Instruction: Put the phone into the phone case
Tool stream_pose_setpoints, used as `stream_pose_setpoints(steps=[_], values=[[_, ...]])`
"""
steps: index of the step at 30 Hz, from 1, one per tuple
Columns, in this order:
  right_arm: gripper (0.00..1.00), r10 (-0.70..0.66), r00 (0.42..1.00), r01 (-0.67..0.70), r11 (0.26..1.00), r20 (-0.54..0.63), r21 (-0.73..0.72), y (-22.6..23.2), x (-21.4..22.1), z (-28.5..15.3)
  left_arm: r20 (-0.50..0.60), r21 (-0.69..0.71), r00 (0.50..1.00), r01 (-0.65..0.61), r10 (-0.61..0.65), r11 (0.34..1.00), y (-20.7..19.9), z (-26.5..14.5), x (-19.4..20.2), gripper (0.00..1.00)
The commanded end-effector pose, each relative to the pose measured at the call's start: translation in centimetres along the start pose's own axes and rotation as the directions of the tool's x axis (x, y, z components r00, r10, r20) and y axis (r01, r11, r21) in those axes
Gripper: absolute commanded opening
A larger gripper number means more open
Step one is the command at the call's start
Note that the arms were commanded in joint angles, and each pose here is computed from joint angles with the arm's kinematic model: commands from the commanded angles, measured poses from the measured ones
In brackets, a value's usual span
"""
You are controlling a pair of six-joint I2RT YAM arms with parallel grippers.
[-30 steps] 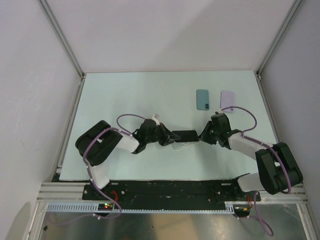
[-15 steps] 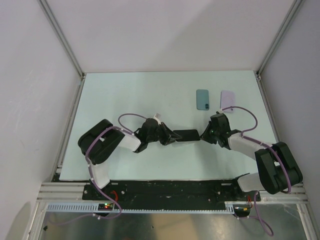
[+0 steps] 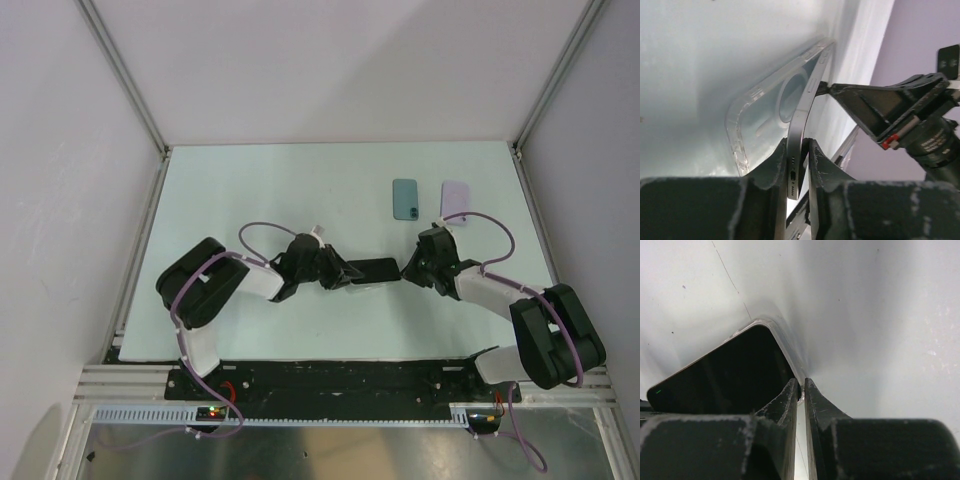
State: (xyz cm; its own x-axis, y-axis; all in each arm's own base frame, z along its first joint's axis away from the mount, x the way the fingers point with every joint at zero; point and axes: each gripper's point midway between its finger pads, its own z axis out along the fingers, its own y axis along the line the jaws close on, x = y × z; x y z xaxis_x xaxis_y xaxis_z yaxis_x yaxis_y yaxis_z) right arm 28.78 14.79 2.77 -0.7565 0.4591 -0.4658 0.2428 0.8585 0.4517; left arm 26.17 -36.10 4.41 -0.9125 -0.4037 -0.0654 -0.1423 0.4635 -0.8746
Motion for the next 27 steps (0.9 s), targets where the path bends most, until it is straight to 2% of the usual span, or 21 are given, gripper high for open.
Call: stream_pose_setpoints(steps=[1, 6, 17, 27], values=[[0.12, 0.004, 1.000, -0.007, 0.993, -0.028, -0.120, 3.1, 0.8, -0.4, -0.099, -0.264, 0.994, -0.062, 0.037, 0.963, 7.1, -1.1, 3.4, 0.21], [0.12, 0.004, 1.000, -0.005, 0.993, -0.016, -0.117, 3.1, 0.5, -0.5, -0.105, -0.251, 0.993, -0.086, 0.061, 0.964, 6.5, -1.6, 3.4, 0.32], [0.12, 0.002, 1.000, -0.003, 0.994, -0.008, -0.112, 3.2, 0.2, -0.3, -0.119, -0.222, 0.985, -0.151, 0.127, 0.963, 5.0, -3.0, 3.5, 0.66], [0.12, -0.005, 1.000, 0.003, 0.994, -0.013, -0.107, 3.2, 0.1, 0.0, -0.111, -0.245, 0.976, -0.209, 0.187, 0.947, 4.4, -4.9, 3.3, 0.76]])
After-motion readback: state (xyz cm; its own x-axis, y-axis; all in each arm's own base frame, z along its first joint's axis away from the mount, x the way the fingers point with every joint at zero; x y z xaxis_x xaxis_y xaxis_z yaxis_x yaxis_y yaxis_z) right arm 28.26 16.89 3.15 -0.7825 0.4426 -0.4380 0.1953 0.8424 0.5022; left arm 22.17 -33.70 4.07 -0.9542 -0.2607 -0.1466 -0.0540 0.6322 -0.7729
